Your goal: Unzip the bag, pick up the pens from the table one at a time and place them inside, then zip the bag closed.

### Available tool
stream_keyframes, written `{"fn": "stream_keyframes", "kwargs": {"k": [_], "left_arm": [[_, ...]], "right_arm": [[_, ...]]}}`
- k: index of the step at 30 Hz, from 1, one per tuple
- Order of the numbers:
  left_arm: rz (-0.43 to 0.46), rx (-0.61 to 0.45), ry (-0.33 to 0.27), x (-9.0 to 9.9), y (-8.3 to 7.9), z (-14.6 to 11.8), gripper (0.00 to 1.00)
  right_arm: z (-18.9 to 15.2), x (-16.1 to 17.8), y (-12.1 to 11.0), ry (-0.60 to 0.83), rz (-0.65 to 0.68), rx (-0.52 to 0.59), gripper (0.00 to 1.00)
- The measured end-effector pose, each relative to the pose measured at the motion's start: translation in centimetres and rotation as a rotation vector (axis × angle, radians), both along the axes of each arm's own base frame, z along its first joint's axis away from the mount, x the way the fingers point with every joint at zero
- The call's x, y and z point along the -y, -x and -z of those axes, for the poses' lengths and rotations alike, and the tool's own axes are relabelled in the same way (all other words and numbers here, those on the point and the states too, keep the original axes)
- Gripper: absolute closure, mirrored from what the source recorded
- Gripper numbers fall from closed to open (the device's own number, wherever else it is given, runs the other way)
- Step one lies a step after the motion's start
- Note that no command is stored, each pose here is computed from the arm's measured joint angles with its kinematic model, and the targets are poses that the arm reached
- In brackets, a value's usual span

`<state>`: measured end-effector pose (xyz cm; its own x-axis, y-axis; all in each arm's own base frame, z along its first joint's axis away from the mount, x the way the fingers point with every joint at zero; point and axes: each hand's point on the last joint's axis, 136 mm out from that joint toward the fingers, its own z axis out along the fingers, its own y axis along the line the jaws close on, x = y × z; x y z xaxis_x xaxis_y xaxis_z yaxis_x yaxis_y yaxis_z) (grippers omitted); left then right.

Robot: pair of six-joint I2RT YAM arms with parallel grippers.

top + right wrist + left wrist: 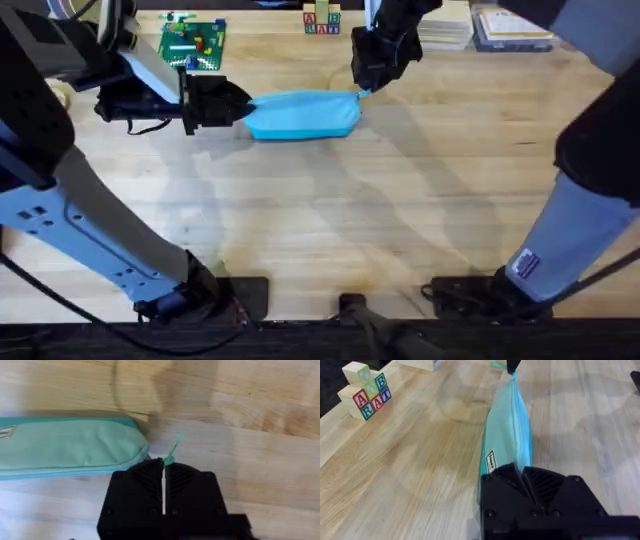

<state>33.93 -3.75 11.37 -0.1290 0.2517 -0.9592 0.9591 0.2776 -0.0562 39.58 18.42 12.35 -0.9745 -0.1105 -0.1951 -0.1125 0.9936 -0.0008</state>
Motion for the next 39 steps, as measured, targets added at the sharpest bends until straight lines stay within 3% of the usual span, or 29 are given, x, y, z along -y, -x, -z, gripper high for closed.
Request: {"fn": "stream_keyframes", "kwargs": {"k": [7, 19, 25, 28, 39], "left_arm": [[0.004, -0.002, 0.002, 0.2, 0.0, 0.0, 0.96], [0.017, 0.002, 0.013, 0.8, 0.0, -0.2, 0.96], [-0.002, -0.004, -0.009, -0.2, 0.1, 0.2, 0.959], [-0.012, -0.005, -0.01, -0.6, 0.0, 0.2, 0.96], [-0.011, -0.005, -0.01, -0.6, 0.1, 0.2, 0.959]], "right_arm": [[2.5, 1.4, -0.6, -0.013, 0.045, -0.071, 0.97], [3.4, 3.5, -0.8, -0.075, 0.107, -0.124, 0.968], [3.9, 11.7, -2.0, 0.094, 0.23, -0.103, 0.97], [3.8, 14.0, -2.3, 0.133, 0.267, -0.094, 0.969], [3.8, 13.9, -1.0, 0.173, 0.244, -0.137, 0.969]]}}
